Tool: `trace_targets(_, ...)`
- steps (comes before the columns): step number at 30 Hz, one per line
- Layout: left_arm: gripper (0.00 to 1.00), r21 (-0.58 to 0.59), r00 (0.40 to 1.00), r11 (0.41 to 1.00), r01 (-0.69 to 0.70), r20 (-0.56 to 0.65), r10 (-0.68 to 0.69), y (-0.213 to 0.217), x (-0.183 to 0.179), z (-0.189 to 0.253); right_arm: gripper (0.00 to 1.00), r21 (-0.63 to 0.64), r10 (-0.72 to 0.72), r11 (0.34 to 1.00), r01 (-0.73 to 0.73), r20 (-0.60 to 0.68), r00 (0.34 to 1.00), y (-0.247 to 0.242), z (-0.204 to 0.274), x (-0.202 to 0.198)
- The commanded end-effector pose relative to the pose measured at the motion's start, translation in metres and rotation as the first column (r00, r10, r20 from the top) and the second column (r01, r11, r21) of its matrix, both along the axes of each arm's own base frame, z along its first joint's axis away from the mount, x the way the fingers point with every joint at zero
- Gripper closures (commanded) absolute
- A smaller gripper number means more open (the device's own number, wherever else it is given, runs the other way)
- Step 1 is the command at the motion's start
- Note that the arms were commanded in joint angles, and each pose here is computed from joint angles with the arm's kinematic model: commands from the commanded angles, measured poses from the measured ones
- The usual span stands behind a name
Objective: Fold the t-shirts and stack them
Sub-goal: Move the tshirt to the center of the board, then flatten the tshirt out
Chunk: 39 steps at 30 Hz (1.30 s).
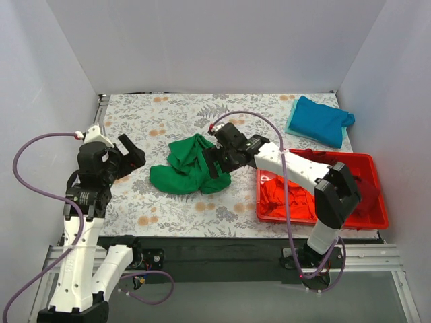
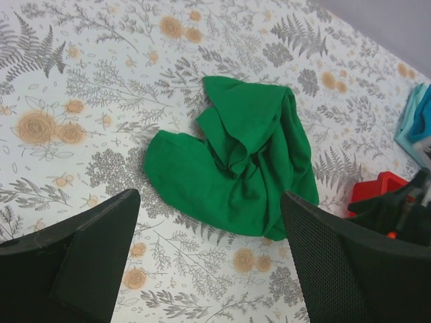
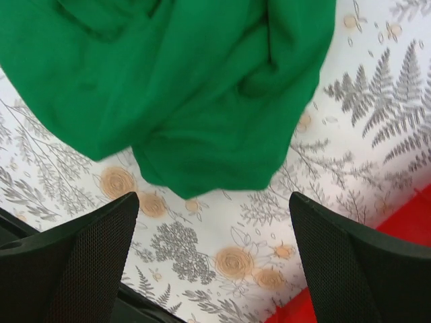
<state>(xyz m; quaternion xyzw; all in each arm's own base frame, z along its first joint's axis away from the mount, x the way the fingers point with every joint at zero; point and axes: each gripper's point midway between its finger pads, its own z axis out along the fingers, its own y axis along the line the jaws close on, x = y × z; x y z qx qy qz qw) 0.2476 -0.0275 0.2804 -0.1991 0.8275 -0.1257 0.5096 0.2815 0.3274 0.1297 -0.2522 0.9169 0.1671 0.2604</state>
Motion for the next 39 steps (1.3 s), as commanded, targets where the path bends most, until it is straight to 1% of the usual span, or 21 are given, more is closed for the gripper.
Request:
trace_targets(1,0.16,-0.013,0.998,1.000,0.019,-0.066,-0.020,-0.005,0.006,-0.025,0.02,0.145,-0.089,0.987,0.066,0.163,0.983,-0.011,0.070,0.004)
trace_targets(2,0.17,-0.023,0.997,0.999,0.024,-0.069,-0.025,-0.007,0.008,-0.028,0.02,0.119,-0.095,0.990,0.078,0.141,0.985,-0.020,0.054,-0.003)
trace_targets(4,0.18,-0.050,0.997,0.998,0.035,-0.072,-0.039,-0.013,0.016,-0.034,0.02,0.134,-0.118,0.986,0.100,0.138,0.983,-0.027,0.053,-0.009)
trace_targets(5,0.18,-0.060,0.996,0.998,0.036,-0.075,-0.041,-0.015,0.019,-0.036,0.02,0.111,-0.122,0.988,0.110,0.115,0.986,-0.035,0.037,-0.016)
trace_targets(8,0.20,-0.094,0.993,0.994,0.060,-0.092,-0.068,-0.033,0.031,-0.046,0.02,0.112,-0.137,0.985,0.129,0.069,0.988,-0.042,0.019,-0.029)
trace_targets(9,0.20,-0.105,0.989,0.990,0.096,-0.101,-0.107,-0.053,0.035,-0.052,0.03,0.119,-0.132,0.985,0.126,0.047,0.990,-0.042,0.014,-0.034)
trace_targets(10,0.20,-0.081,0.990,0.993,0.081,-0.112,-0.090,-0.058,0.038,-0.058,0.04,0.147,-0.139,0.980,0.132,0.040,0.989,-0.040,0.016,-0.035)
trace_targets(11,0.20,-0.067,0.978,0.988,0.142,-0.147,-0.150,-0.083,0.036,-0.070,0.04,0.154,-0.130,0.980,0.126,0.016,0.991,-0.040,0.008,-0.042)
trace_targets(13,0.20,-0.074,0.968,0.984,0.164,-0.177,-0.175,-0.103,0.038,-0.081,0.05,0.188,-0.128,0.974,0.124,0.008,0.992,-0.037,0.010,-0.045)
trace_targets(15,0.20,-0.080,0.955,0.981,0.175,-0.228,-0.189,-0.115,0.039,-0.099,0.06,0.194,-0.113,0.974,0.113,-0.010,0.994,-0.036,0.006,-0.050)
trace_targets(17,0.20,-0.085,0.952,0.984,0.155,-0.255,-0.172,-0.115,0.039,-0.113,0.07,0.204,-0.108,0.973,0.109,-0.017,0.994,-0.035,0.007,-0.052)
trace_targets(19,0.21,-0.094,0.953,0.985,0.147,-0.254,-0.166,-0.117,0.042,-0.120,0.07,0.212,-0.105,0.972,0.106,-0.015,0.994,-0.036,0.007,-0.054)
trace_targets(23,0.23,-0.101,0.934,0.987,0.127,-0.324,-0.154,-0.121,0.042,-0.149,0.07,0.226,-0.097,0.969,0.098,-0.014,0.995,-0.033,0.009,-0.054)
trace_targets(28,0.25,-0.119,0.928,0.984,0.133,-0.335,-0.166,-0.129,0.046,-0.166,0.07,0.236,-0.101,0.966,0.102,-0.016,0.995,-0.029,0.010,-0.050)
trace_targets(29,0.25,-0.124,0.928,0.983,0.136,-0.330,-0.170,-0.132,0.048,-0.166,0.07,0.251,-0.079,0.964,0.084,-0.031,0.996,-0.025,0.011,-0.055)
trace_targets(31,0.26,-0.124,0.929,0.983,0.137,-0.328,-0.171,-0.135,0.055,-0.171,0.07,0.252,-0.078,0.964,0.086,-0.039,0.996,-0.024,0.009,-0.056)
trace_targets(32,0.27,-0.111,0.922,0.985,0.132,-0.350,-0.163,-0.136,0.057,-0.180,0.07,0.250,-0.079,0.964,0.087,-0.042,0.996,-0.024,0.007,-0.056)
trace_targets(35,0.34,-0.068,0.913,0.988,0.137,-0.378,-0.153,-0.135,0.065,-0.189,0.08,0.243,-0.079,0.966,0.092,-0.061,0.995,-0.023,0.001,-0.057)
trace_targets(37,0.40,-0.051,0.917,0.990,0.133,-0.373,-0.143,-0.135,0.070,-0.189,0.09,0.246,-0.078,0.965,0.094,-0.074,0.994,-0.022,-0.002,-0.059)
trace_targets(39,0.42,-0.023,0.920,0.993,0.120,-0.374,-0.120,-0.131,0.076,-0.193,0.09,0.247,-0.078,0.964,0.095,-0.078,0.994,-0.022,-0.005,-0.060)
